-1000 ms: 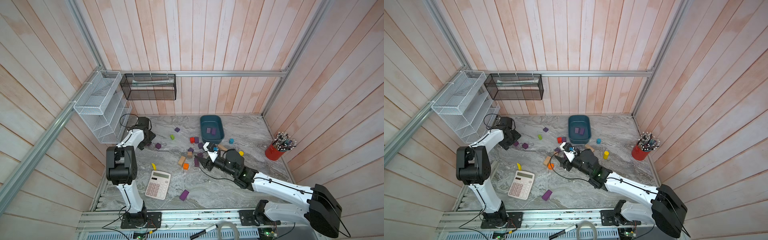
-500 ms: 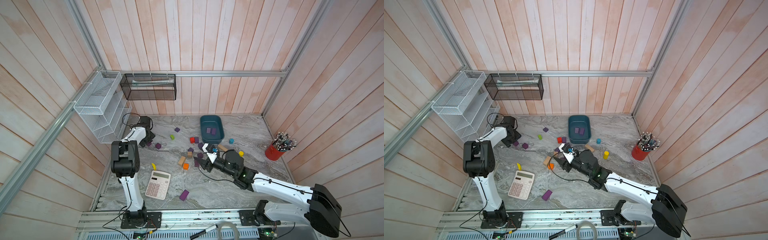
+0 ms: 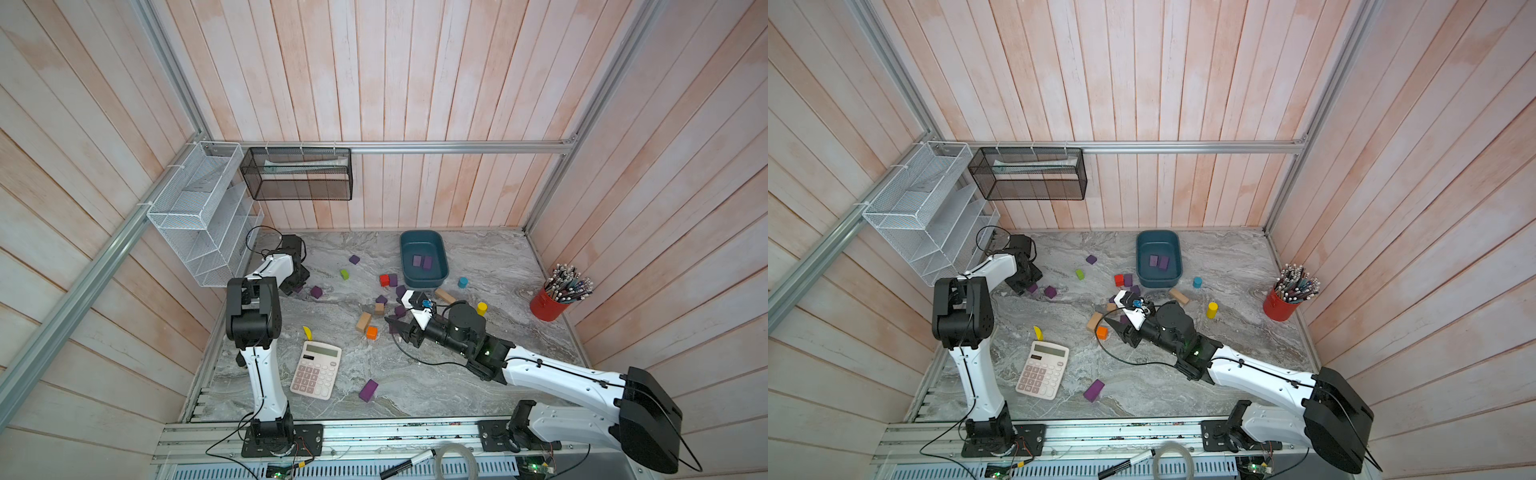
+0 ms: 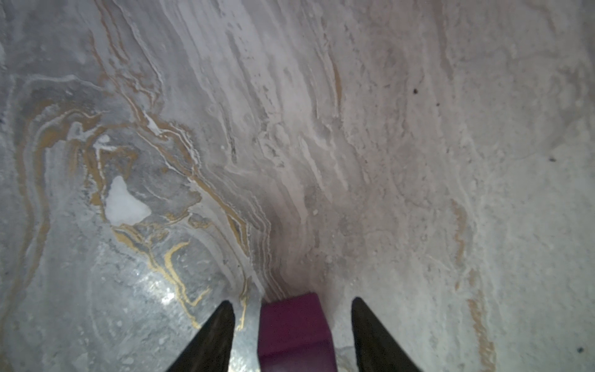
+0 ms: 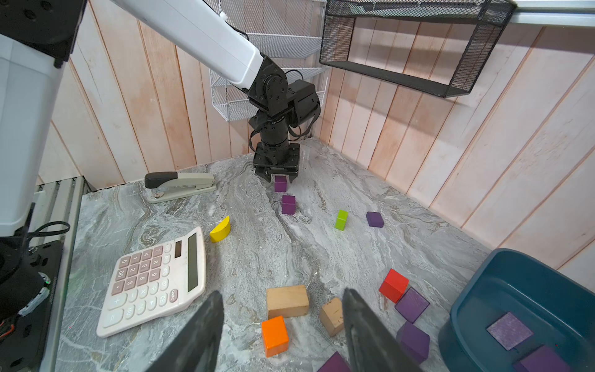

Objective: Pick purple bricks into the storage bin
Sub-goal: Pick up the building block from the center of the board.

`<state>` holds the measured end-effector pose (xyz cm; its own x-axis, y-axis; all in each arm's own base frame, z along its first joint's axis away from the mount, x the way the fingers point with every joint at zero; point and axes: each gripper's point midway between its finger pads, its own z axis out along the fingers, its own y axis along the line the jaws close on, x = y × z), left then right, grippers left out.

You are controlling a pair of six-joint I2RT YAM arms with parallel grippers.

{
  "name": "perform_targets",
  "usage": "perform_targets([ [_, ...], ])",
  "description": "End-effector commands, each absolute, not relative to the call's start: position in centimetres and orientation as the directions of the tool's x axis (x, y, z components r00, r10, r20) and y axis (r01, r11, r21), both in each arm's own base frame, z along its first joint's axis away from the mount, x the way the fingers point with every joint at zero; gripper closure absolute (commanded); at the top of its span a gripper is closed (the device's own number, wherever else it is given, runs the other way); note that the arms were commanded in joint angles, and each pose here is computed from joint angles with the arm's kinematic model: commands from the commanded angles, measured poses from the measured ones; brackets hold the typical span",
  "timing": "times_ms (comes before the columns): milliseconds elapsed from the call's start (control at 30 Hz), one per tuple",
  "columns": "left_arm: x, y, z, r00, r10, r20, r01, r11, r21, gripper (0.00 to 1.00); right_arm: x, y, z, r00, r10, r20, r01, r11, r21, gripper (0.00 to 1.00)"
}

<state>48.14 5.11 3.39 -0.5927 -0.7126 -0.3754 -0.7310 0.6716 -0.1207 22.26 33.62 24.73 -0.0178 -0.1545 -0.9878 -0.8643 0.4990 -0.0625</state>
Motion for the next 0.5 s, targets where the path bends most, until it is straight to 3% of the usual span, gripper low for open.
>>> perform_targets([
  [0, 48.93, 5.77, 3.5, -0.578, -0.718, -0.387, -0.739, 0.662, -0.124, 0.42, 22.54, 34.02, 25.08, -0.009, -0.159, -0.987, -0.86, 0.505, -0.073, 0.39],
  [100, 48.84, 5.73, 3.57, -0.58, -0.717, -0.386, -0.739, 0.663, -0.122, 0.5, 22.54, 34.16, 25.03, -0.012, -0.163, -0.987, -0.862, 0.502, -0.073, 0.39],
  [467, 48.4, 5.19, 3.28, -0.593, -0.722, -0.358, -0.733, 0.667, -0.132, 0.49, 22.71, 34.13, 24.88, -0.014, -0.169, -0.985, -0.856, 0.512, -0.075, 0.39],
])
